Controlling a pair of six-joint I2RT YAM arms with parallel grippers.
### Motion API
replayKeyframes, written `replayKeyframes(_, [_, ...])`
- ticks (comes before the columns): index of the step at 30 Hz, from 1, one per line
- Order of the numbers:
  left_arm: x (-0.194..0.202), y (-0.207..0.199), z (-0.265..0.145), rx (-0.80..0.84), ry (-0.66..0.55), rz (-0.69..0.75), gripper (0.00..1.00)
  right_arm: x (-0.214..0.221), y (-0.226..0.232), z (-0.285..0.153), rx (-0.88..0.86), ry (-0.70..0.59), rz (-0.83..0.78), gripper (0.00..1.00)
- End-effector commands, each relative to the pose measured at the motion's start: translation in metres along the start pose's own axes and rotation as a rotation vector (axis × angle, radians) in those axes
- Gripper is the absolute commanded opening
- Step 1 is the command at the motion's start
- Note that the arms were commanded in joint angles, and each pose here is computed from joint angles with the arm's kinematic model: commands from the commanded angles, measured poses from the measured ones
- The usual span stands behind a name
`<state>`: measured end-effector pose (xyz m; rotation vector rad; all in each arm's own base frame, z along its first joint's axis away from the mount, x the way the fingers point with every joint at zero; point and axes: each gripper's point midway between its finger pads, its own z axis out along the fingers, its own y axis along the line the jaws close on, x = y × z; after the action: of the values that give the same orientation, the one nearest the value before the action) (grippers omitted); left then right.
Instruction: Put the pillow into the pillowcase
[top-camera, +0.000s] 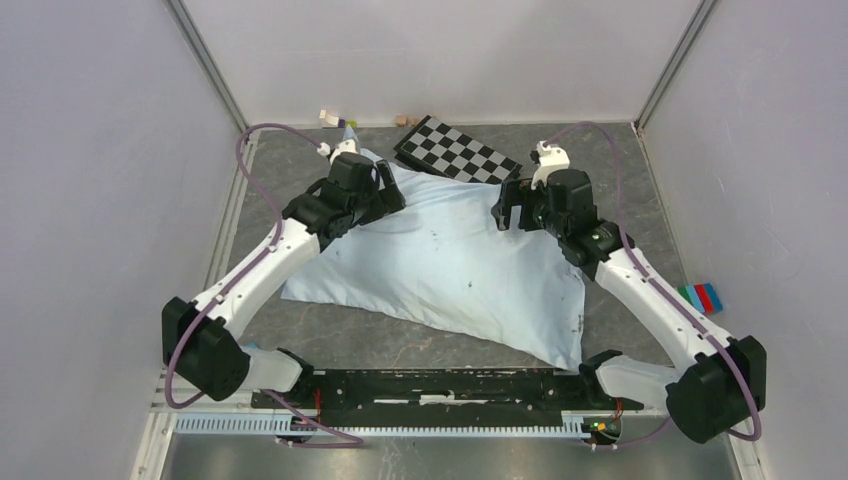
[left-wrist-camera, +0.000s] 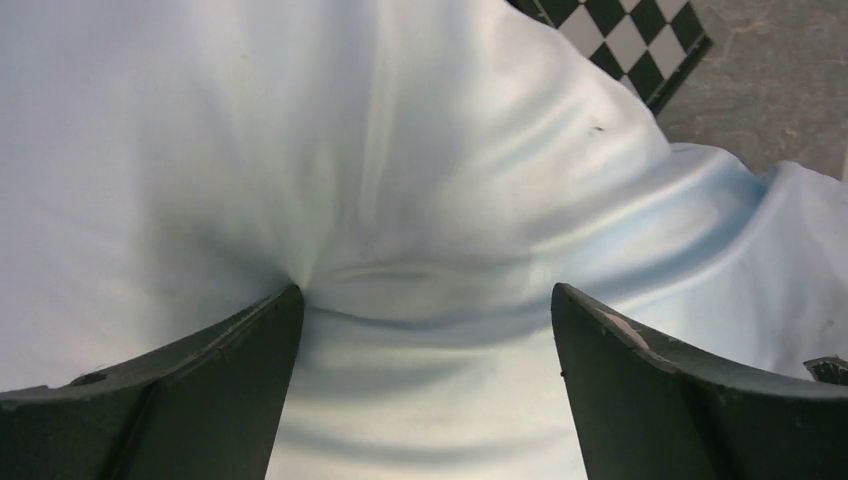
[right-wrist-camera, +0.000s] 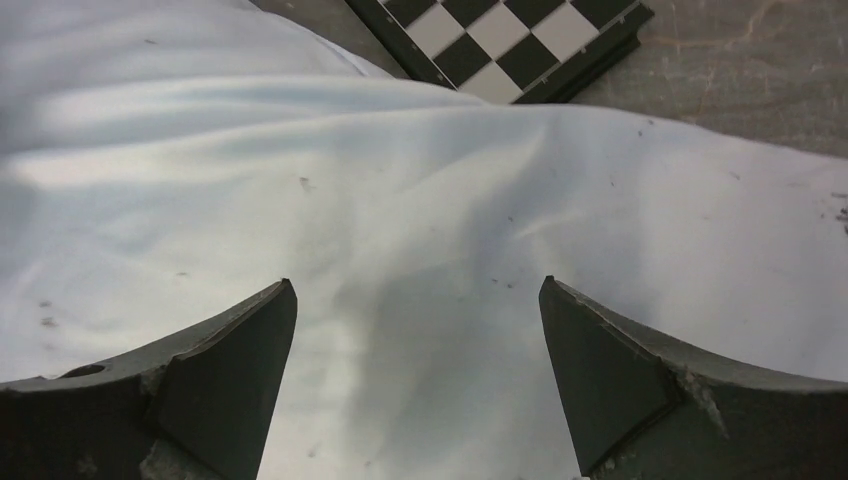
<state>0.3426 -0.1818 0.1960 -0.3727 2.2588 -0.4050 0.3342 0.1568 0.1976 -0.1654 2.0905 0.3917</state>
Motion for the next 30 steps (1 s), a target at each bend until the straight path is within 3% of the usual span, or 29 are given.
replayKeyframes(1, [-0.012,-0.013,-0.044,0.069,0.037,0.143,1.00,-0.049,0.024,-0.033,-0.043,-0.113,-0.014,0.98])
replayKeyframes(6, [-0.043,-0.041,-0.082,0.174,-0.011,0.206,1.00,-0.072,0.043,-0.058,-0.126,-0.205,0.029,0.98])
replayKeyframes(12, [-0.067,-0.046,-0.116,0.210,-0.081,0.287,1.00,-0.081,0.046,-0.082,-0.158,-0.274,0.028,0.98])
replayKeyframes(30, [-0.072,-0.034,-0.131,0.189,-0.129,0.307,1.00,-0.086,0.034,-0.101,-0.113,-0.343,0.015,0.98])
